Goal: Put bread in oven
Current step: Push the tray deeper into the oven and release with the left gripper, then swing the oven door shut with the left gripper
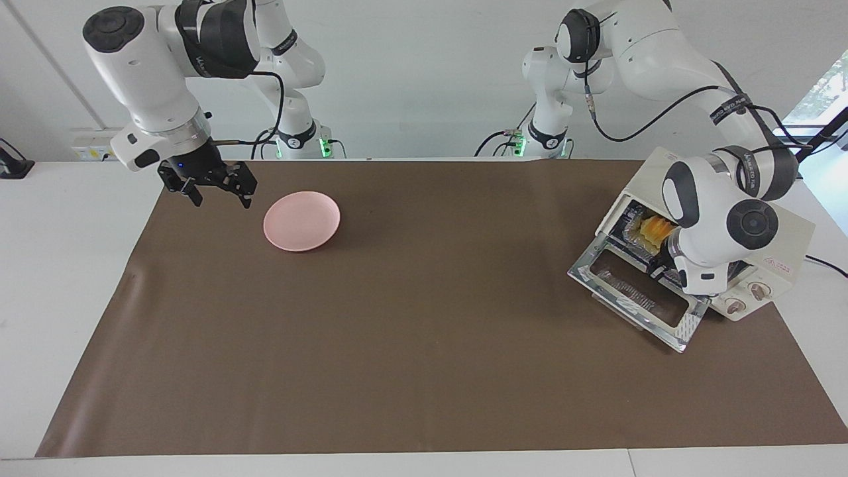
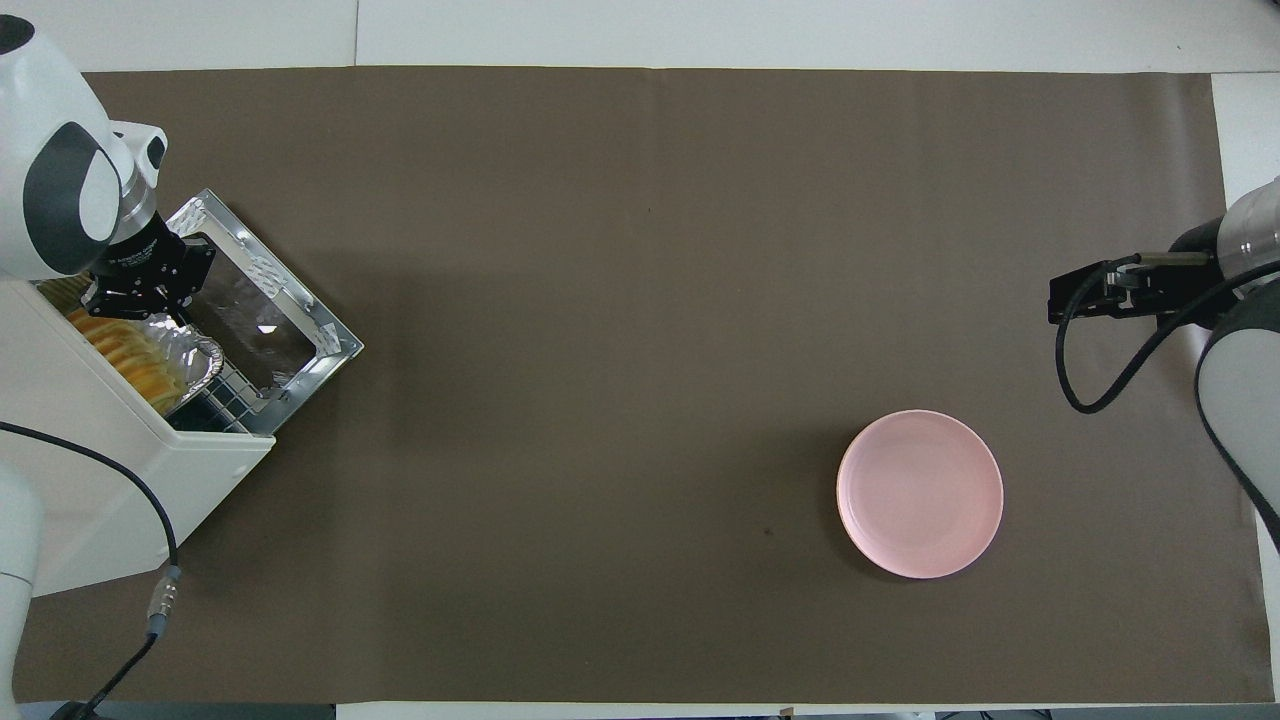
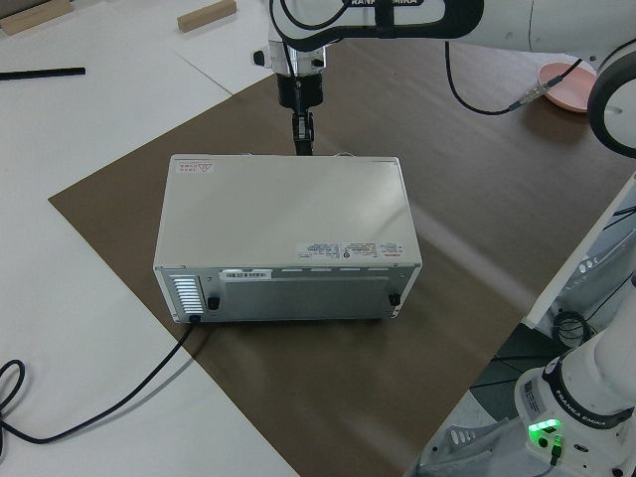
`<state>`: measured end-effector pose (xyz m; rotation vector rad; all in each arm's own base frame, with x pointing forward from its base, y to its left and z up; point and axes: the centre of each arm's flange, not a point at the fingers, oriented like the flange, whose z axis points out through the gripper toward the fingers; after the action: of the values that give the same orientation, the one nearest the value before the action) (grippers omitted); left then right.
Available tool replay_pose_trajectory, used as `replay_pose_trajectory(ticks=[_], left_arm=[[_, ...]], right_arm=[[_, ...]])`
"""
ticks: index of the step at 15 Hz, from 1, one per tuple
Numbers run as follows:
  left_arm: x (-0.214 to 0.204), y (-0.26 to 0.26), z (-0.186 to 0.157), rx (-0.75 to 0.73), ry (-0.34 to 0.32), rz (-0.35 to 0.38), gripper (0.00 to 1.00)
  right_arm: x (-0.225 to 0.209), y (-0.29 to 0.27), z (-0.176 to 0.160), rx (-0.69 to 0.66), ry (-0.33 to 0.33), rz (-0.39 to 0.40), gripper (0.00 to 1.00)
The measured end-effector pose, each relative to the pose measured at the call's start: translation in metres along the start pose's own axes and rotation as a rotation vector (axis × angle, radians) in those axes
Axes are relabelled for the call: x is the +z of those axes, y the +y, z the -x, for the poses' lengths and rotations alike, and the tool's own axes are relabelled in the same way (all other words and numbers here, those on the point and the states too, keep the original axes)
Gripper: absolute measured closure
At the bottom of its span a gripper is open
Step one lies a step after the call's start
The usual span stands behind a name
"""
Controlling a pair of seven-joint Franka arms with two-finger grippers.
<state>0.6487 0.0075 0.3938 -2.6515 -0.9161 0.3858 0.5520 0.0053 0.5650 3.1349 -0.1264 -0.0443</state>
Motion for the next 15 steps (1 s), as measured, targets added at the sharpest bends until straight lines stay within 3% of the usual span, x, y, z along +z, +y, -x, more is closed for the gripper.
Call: replay_pose_trajectory(ticks=[4, 8, 13, 15], left_arm=[[0.006, -0.001, 0.0, 0.0, -0.009, -0.006, 0.95], [0.004, -0.002, -0.001, 0.001, 0.006, -0.007, 0.56], [-0.008, 0.008, 0.004, 0.033, 0.076, 0.001, 0.01], [-0.018, 0.018, 0.013, 0.055, 0.108, 0.016, 0.0]], right_arm=[[0.0, 0.0, 0.0, 0.0, 0.0, 0.0, 0.0], [0.0, 0.0, 0.0, 0.0, 0.0, 0.0, 0.0], [0.0, 0.0, 0.0, 0.0, 0.0, 0.0, 0.0], [0.0, 0.0, 0.0, 0.0, 0.0, 0.0, 0.0]])
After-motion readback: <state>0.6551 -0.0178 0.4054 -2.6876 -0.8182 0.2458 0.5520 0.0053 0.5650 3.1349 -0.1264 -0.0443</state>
